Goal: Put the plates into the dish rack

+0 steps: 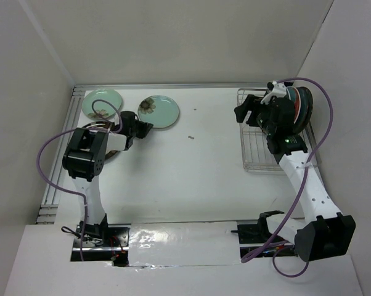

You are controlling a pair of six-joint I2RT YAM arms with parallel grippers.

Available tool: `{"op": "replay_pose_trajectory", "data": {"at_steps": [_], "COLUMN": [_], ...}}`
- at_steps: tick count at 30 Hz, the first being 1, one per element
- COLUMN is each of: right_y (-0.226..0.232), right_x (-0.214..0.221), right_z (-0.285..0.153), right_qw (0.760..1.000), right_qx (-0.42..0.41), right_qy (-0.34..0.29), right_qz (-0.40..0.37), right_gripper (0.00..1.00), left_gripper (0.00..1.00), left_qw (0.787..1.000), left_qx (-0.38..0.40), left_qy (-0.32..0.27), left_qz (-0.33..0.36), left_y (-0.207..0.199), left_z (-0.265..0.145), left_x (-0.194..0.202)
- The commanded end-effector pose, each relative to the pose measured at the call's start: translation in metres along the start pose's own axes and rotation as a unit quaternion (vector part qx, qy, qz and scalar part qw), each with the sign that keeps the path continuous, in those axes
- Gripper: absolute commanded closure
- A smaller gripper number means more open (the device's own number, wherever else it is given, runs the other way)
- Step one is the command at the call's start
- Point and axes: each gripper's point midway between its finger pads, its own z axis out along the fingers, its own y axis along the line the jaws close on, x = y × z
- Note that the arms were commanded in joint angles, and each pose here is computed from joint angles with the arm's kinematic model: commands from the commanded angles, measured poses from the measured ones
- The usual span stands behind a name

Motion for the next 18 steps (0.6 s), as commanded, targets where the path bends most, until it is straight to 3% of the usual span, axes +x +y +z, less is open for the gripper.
{"op": "replay_pose_trajectory", "data": {"at_steps": [1,5,10,17,18], "right_y": [0.026,0.047,0.066,0.088,0.093], "right_x": [-0.004,0.010,0.039,0.063,0.067], "right_z": [-0.001,0.000,0.004,0.010,0.011], "right_qw": [0.998,0.993,0.984,0.972,0.969], "right_qx": [-0.056,-0.109,-0.156,-0.200,-0.210], "right_qy": [0.015,0.042,0.086,0.117,0.124], "right_qz": [-0.011,-0.012,0.006,0.026,0.029], "right_gripper": [0.20,0.18,0.14,0.14,0.14], "left_gripper": [1.00,1.00,1.00,1.00,1.00], "left_qw": [0.993,0.979,0.946,0.894,0.878], "left_qx": [0.067,0.147,0.254,0.345,0.366], "left_qy": [0.035,0.083,0.142,0.221,0.240], "left_qz": [0.090,0.117,0.145,0.180,0.193], "left_y": [-0.030,-0.050,-0.085,-0.109,-0.114], "left_z": [-0.037,-0.076,-0.139,-0.204,-0.218], "left_x": [0.014,0.034,0.057,0.083,0.092]}}
